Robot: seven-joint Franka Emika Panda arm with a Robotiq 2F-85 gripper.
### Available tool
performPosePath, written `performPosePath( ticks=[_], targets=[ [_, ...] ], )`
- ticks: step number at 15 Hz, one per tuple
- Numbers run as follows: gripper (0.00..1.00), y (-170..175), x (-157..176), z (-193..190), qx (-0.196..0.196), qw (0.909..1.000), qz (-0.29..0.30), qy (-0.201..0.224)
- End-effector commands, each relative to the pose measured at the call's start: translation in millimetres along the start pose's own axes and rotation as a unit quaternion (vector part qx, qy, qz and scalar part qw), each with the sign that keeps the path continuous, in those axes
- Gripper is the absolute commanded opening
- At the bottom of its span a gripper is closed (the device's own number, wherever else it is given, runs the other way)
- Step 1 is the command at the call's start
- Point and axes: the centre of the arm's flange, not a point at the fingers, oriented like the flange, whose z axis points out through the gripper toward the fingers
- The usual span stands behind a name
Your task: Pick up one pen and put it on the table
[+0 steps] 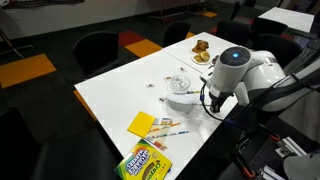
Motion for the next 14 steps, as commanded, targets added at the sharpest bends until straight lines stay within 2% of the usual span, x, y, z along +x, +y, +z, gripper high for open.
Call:
performPosePath(
  ticks=[1,4,7,10,14],
  targets=[
    [0.01,-2.6,3.0,-4.8,0.004,0.9988,-0.037,0.031],
    [0.01,-12.5,11.5,-9.8,0.037,0.9944,-0.074,0.067],
    [0.01,-23.4,20.7,-12.4,0.071,0.9851,-0.111,0.111],
    [0.01,-23.0,22.3,-12.4,0.064,0.9850,-0.113,0.114],
    [0.01,-3.3,14.2,-6.9,0.055,0.9892,-0.084,0.107]
  ],
)
